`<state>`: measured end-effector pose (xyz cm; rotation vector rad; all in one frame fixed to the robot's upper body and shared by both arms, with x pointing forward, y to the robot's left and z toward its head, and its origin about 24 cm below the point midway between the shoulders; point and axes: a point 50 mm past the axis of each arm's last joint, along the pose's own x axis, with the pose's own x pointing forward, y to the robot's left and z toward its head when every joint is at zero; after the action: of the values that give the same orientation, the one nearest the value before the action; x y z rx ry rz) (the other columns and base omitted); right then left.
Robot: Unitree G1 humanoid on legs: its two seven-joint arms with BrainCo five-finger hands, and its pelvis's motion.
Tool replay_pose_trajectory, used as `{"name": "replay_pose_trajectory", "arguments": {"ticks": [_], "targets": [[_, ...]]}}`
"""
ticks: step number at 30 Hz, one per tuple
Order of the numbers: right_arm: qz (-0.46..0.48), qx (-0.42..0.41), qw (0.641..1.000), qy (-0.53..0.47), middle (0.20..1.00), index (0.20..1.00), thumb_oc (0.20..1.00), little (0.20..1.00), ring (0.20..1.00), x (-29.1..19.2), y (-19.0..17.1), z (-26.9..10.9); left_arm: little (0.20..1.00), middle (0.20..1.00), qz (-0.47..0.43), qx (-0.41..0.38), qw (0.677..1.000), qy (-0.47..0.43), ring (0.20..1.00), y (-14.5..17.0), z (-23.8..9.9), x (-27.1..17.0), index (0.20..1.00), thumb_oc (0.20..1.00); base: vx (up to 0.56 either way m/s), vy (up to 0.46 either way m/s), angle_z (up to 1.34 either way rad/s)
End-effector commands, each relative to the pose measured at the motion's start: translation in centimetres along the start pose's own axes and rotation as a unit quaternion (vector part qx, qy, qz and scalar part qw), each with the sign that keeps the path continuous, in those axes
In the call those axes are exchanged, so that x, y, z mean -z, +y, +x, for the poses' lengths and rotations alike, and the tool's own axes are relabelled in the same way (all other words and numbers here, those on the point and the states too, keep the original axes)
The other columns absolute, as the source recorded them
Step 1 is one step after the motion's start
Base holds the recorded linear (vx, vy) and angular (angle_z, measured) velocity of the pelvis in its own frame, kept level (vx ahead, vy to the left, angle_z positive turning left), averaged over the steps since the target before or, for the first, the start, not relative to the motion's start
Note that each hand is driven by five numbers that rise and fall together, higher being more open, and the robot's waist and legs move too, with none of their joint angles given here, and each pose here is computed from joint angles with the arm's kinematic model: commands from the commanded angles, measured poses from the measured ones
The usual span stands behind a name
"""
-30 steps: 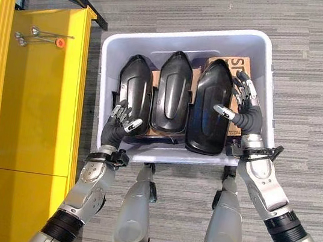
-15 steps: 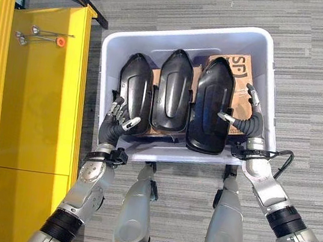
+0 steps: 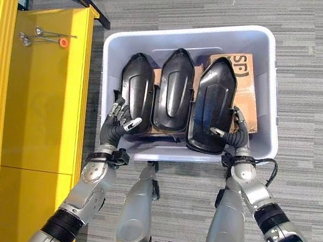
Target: Move parts from the plastic box to the shelf.
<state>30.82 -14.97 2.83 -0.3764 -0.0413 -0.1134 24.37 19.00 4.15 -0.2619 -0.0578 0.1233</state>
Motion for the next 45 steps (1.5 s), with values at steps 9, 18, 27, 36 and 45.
{"name": "replay_pose_trajectory", "arguments": {"ticks": [9, 18, 27, 36, 45], "targets": [[0.064, 0.022, 0.996, 0.049, 1.000, 1.000, 1.000, 1.000, 1.000, 1.0, 1.1, 0.1, 1.000, 1.000, 0.009, 0.024, 0.999, -0.045, 1.000, 0.0, -0.1, -1.8, 1.000, 1.000, 0.00, 0.000, 0.00], [0.046, 0.046, 0.998, -0.001, 1.000, 1.000, 1.000, 1.000, 1.000, -0.3, -0.3, -0.2, 1.000, 1.000, 0.009, 0.018, 0.999, -0.047, 1.000, -0.2, 0.0, -1.8, 1.000, 1.000, 0.00, 0.000, 0.00], [-0.024, 0.077, 0.997, -0.015, 1.000, 1.000, 1.000, 1.000, 1.000, -0.2, -0.8, 0.0, 1.000, 1.000, 0.008, 0.018, 0.998, -0.054, 1.000, -0.4, -0.1, -2.0, 1.000, 1.000, 0.00, 0.000, 0.00], [-0.097, 0.108, 0.989, 0.011, 1.000, 1.000, 1.000, 1.000, 1.000, 1.0, -0.9, 0.3, 1.000, 1.000, 0.010, 0.017, 0.998, -0.061, 1.000, -0.5, 0.0, -2.3, 1.000, 1.000, 0.00, 0.001, 0.00], [-0.147, 0.103, 0.983, 0.028, 1.000, 1.000, 1.000, 1.000, 1.000, 1.1, 0.3, 1.5, 1.000, 1.000, 0.006, 0.034, 0.998, -0.056, 1.000, -1.0, 0.0, -2.3, 1.000, 1.000, 0.00, 0.008, 0.01]]}}
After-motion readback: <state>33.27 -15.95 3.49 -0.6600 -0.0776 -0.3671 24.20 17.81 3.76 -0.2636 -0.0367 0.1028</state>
